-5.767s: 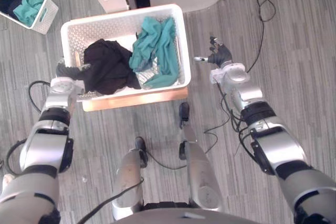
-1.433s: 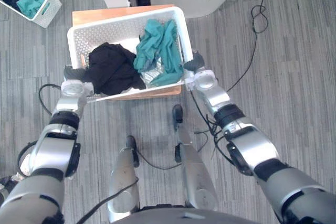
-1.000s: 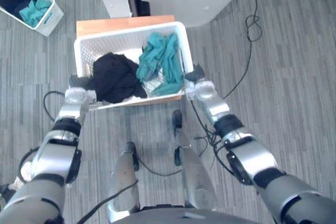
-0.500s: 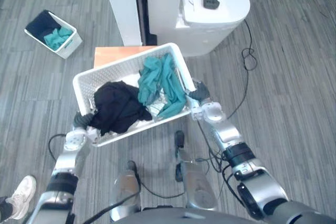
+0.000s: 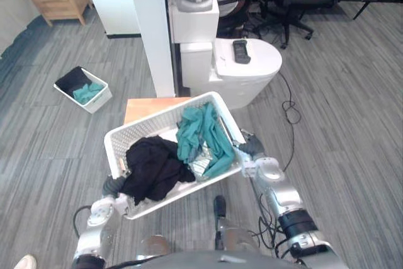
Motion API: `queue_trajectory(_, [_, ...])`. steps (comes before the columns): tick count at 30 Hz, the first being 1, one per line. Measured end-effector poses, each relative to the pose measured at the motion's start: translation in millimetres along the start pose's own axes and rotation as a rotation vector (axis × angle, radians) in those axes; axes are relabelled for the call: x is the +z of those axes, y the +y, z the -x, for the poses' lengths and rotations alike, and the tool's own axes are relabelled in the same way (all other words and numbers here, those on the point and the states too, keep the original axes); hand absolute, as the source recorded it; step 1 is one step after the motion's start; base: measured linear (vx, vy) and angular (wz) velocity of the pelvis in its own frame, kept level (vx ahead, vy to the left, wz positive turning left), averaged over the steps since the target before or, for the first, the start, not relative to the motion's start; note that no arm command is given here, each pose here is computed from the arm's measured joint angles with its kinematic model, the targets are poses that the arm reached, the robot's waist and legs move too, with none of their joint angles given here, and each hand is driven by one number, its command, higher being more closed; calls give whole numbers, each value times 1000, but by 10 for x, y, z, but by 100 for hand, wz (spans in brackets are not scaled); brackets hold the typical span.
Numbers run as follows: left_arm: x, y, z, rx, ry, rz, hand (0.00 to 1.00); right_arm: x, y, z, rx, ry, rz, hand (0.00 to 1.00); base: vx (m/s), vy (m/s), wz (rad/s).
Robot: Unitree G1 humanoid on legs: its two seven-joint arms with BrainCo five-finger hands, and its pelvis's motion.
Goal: Pick up the laundry basket with both hands and put the clothes into the washing machine.
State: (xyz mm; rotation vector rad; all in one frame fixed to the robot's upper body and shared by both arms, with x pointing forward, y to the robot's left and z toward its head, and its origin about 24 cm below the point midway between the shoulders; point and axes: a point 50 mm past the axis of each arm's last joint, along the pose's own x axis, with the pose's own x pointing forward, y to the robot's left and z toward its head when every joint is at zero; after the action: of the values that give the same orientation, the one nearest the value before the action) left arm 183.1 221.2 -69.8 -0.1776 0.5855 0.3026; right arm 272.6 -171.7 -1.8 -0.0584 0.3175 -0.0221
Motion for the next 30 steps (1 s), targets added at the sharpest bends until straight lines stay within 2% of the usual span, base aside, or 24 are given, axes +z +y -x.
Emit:
queue_trajectory(3, [-114,-26,3,-4,46,2,100,-147,-54,73,-20,45,-10,100,5,35,-4])
queue_trajectory(7, [-181,-96,8,-44,69,-61,100,-346,-168,194,-62,105,-38,100,-15,24,-9])
queue_trajectory(15, [-137,-80,60,-45,35,-102,100,-404,-155,392,-76,94,-76,100,-116,60,-66])
queue_trajectory(22, [-170,44,88,29,41,-68,100,-208,28,277,-23,25,-26,100,-130,24,-120])
queue_trajectory(25, [-128,-77,26,2,34,-1,100,-67,17,104,-14,-1,12,100,-214,-16,-161])
queue_trajectory(30, [-194,-100,27,6,63,19,100,-23,2,32,0,-2,60,100,-140,-151,-84])
